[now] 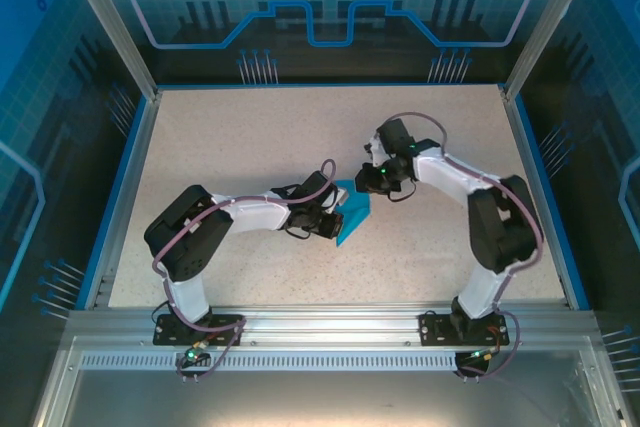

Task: Fold a paper plane with a square sheet of paper (pick it up from the middle)
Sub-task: Third fold the triangle at the center of the table.

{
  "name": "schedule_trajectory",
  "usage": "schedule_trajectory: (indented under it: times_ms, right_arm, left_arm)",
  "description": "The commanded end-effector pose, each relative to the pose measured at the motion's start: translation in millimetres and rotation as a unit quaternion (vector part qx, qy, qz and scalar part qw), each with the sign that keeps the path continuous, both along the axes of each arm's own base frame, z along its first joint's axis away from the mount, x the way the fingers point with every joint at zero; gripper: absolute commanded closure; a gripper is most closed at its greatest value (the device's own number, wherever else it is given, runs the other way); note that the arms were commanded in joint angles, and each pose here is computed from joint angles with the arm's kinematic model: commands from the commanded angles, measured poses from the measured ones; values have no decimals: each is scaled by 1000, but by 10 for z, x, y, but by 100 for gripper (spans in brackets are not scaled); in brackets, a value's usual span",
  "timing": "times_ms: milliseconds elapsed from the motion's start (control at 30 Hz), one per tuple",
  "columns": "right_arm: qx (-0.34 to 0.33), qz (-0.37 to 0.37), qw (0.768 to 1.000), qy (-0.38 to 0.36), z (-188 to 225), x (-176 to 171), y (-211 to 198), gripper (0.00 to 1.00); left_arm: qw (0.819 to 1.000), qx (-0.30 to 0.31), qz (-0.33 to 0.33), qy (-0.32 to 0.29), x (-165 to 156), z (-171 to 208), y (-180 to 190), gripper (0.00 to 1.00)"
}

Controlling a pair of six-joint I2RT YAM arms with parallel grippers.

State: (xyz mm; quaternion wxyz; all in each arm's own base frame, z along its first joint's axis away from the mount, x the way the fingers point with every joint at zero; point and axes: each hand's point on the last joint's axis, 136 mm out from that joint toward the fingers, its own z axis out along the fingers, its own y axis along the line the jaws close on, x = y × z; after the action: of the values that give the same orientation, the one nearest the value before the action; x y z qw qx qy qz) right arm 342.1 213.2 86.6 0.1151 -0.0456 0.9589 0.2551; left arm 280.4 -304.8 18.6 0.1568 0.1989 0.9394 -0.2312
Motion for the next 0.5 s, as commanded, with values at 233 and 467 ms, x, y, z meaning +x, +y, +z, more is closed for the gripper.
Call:
schedule_trajectory:
  times_ms: [233, 467]
  right_arm:
    - [61, 11, 996, 59, -309, -402, 316, 81]
    - [56, -4, 995, 81, -576, -481, 249, 82]
  left_arm:
    - [1000, 0, -10, 4, 14, 12, -16, 100]
    - [1000, 3, -9, 6, 11, -3, 3, 100]
